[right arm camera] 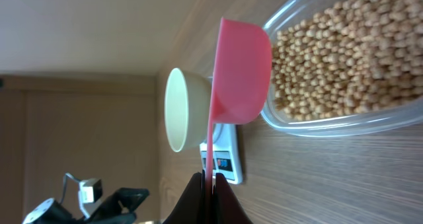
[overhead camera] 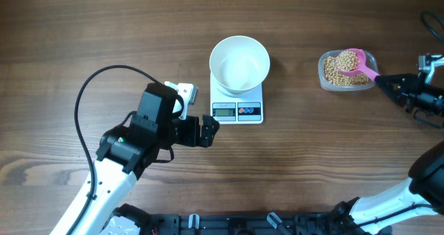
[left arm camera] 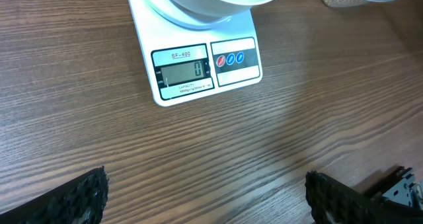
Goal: Scoop item into bowl and weigh 150g on scale
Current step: 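Lift the filled scoop and carry it over the white bowl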
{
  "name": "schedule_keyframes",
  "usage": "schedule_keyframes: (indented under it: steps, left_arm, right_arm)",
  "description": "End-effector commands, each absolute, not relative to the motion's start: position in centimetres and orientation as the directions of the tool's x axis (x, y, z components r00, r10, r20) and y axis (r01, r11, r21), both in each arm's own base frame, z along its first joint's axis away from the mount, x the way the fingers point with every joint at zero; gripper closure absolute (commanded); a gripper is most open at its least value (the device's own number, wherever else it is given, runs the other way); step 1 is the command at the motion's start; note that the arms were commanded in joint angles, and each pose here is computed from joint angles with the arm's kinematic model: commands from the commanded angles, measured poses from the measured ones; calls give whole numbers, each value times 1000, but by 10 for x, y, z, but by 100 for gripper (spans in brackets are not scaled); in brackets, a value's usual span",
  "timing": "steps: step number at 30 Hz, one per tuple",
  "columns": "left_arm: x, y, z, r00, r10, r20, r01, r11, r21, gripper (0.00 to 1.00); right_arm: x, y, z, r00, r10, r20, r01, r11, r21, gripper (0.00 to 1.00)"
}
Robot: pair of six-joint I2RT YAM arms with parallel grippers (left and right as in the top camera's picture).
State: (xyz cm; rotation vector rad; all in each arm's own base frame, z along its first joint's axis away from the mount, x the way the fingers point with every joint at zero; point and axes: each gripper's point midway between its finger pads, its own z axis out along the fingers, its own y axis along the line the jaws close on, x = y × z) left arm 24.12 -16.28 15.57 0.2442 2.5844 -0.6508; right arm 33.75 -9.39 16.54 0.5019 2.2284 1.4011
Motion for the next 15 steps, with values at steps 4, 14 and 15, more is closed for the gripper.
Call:
schedule_keyframes:
  steps: [4, 14, 15]
  left_arm:
    - [243, -164, 160, -869, 70, -490, 297, 866, -404, 0]
    - [243, -164, 160, -869, 70, -490, 297, 866, -404, 0]
    - [243, -164, 160, -869, 70, -490, 297, 866, -404, 0]
  right_arm:
    - [343, -56, 182, -857, 463, -227, -60, 348, 936, 96]
    - [360, 31, 234, -924, 227, -309, -216, 358, 909, 96]
    - [362, 38, 238, -926, 210, -313, -226, 357, 907, 96]
